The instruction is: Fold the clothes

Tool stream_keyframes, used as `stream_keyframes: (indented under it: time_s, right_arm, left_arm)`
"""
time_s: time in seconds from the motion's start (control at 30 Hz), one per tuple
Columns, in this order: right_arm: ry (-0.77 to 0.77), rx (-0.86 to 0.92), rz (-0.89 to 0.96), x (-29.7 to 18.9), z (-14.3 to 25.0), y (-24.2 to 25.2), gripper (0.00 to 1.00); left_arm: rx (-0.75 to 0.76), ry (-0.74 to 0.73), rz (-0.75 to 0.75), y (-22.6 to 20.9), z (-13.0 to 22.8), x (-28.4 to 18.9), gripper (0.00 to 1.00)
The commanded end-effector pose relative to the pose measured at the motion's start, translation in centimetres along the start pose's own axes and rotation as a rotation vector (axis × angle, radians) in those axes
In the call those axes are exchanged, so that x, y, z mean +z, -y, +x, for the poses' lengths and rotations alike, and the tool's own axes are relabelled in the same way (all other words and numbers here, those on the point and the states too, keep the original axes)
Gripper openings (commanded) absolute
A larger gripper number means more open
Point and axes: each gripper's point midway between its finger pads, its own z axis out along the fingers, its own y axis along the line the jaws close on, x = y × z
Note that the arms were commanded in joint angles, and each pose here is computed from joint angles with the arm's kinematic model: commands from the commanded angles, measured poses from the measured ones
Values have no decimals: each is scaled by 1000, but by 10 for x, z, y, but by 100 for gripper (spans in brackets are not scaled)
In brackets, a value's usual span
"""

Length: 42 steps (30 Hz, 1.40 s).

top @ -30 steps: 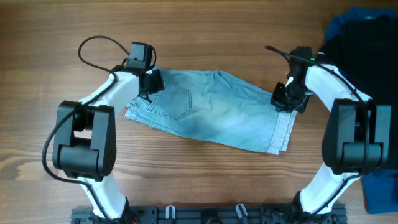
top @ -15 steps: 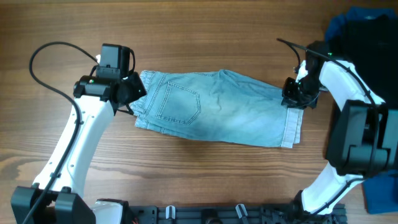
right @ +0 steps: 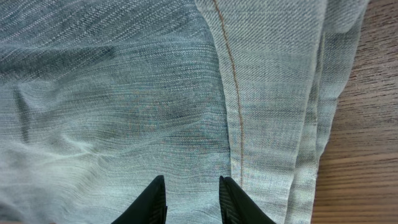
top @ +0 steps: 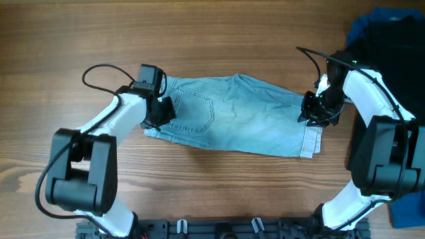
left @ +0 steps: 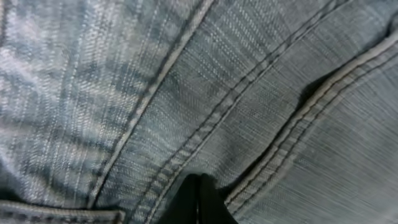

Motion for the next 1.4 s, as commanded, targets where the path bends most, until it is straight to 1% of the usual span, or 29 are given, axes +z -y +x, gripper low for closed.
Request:
stream_keyframes:
  time_s: [0.0, 0.1, 0.17, 0.23, 0.3, 0.43, 0.53, 0.6, 0.63, 0.7, 0.77, 0.83, 0.97, 1.03, 1.1, 1.17, 1.23, 1.33, 1.37]
  right_arm:
    - [-3, -8, -17, -3, 5, -3, 29]
    - [-55, 2, -4, -3, 17, 0, 29]
    - [-85, 26, -2, -3, 25, 1, 29]
    - [-126, 20, -3, 4, 37, -3, 29]
    - [-150, -8, 18, 18, 49, -4, 29]
    - [-82, -28, 47, 39, 40, 4, 28]
    - [-82, -25, 47, 51, 45, 8, 28]
    - [-132, 8, 32, 59, 61, 9, 27]
    - [-183, 14, 9, 66, 77, 8, 25]
    - [-238, 22, 29, 71, 95, 14, 24]
    - [-297, 18, 52, 74, 114, 18, 18]
    - [-309, 3, 62, 74, 118, 15, 18]
    - [-296, -41, 62, 73, 115, 8, 18]
    - [-258, -65, 40, 64, 105, 0, 19]
    - [-217, -76, 26, 54, 97, -6, 19]
    - [-173, -87, 11, 39, 90, -13, 20]
    - [-145, -93, 2, 23, 90, -16, 21]
    - [-75, -111, -22, 0, 92, -21, 23]
    - [-48, -117, -31, -10, 96, -22, 26]
  left_arm:
    - [-5, -165, -70, -19, 37, 30, 4]
    - [4, -270, -133, -34, 61, 29, 4]
    - [33, -306, -162, -41, 70, 25, 4]
    - [37, -330, -226, -53, 76, 21, 4]
    - [39, -338, -254, -58, 78, 19, 4]
    - [47, -312, -321, -71, 74, 17, 4]
    - [41, -300, -318, -71, 72, 20, 4]
    - [40, -299, -311, -70, 72, 20, 4]
    - [40, -296, -309, -70, 71, 20, 4]
    - [40, -296, -309, -70, 71, 20, 4]
    - [40, -303, -312, -70, 73, 20, 4]
    - [40, -309, -315, -71, 74, 19, 4]
    - [32, -331, -288, -67, 79, 18, 4]
    - [33, -312, -278, -64, 74, 14, 4]
    - [31, -279, -236, -53, 66, 1, 4]
    - [35, -211, -195, -41, 52, -22, 4]
    - [40, -146, -165, -35, 45, -47, 4]
    - [37, -66, -127, -30, 45, -82, 4]
    - [11, -55, -124, -31, 48, -92, 4]
